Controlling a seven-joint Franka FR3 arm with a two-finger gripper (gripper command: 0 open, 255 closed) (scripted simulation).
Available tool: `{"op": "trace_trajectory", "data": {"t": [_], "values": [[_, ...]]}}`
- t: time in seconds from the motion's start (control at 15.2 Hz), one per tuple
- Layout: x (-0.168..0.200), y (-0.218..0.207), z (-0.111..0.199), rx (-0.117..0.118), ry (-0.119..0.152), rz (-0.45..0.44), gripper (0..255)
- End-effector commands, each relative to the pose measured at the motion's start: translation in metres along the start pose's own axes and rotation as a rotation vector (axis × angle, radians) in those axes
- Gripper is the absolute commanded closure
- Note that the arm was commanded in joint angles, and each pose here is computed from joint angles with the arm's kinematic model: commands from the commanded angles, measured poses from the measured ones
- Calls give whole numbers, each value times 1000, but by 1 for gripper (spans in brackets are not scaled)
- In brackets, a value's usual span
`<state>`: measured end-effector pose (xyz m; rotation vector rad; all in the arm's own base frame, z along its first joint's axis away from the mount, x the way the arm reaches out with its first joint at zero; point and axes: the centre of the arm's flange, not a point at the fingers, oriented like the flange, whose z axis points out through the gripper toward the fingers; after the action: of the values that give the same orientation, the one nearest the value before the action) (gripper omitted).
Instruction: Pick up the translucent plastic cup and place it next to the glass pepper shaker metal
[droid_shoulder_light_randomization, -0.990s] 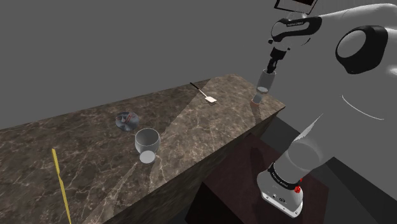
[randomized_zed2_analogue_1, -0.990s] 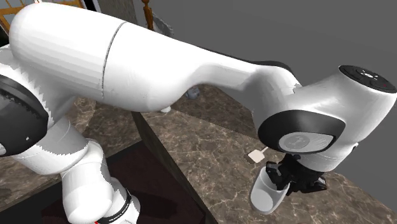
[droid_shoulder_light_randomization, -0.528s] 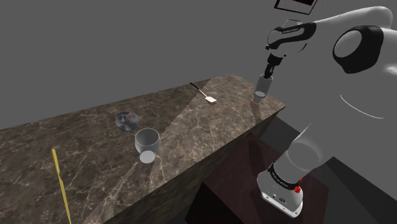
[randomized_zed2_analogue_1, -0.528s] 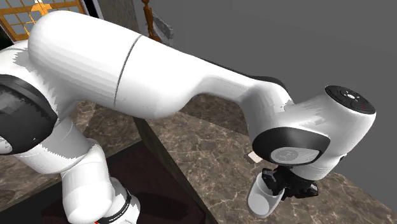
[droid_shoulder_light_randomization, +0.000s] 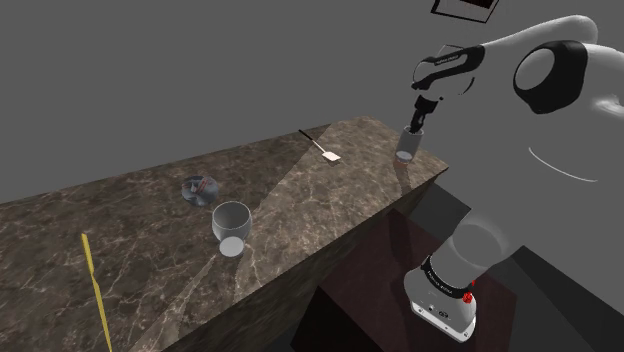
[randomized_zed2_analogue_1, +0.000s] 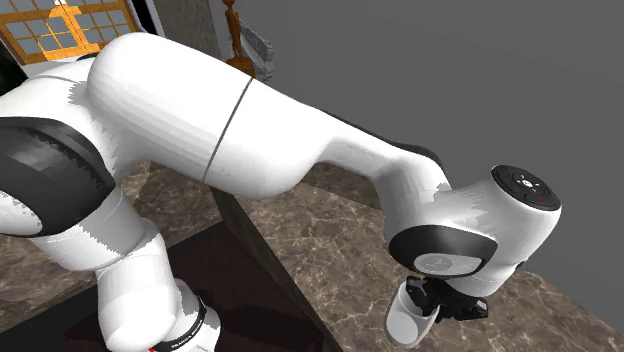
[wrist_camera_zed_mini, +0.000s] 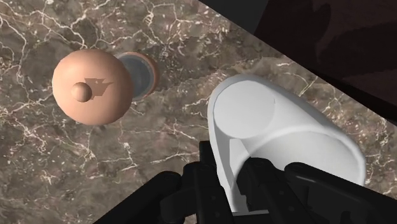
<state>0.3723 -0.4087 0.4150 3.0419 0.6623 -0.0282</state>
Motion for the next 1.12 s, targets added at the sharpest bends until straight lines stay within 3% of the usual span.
{"op": "trace_trajectory", "data": {"t": [0.0,1.06], "values": [[-1,-1,11,-1,0,0,255],[1,-3,95,-1,0,0,255]]}}
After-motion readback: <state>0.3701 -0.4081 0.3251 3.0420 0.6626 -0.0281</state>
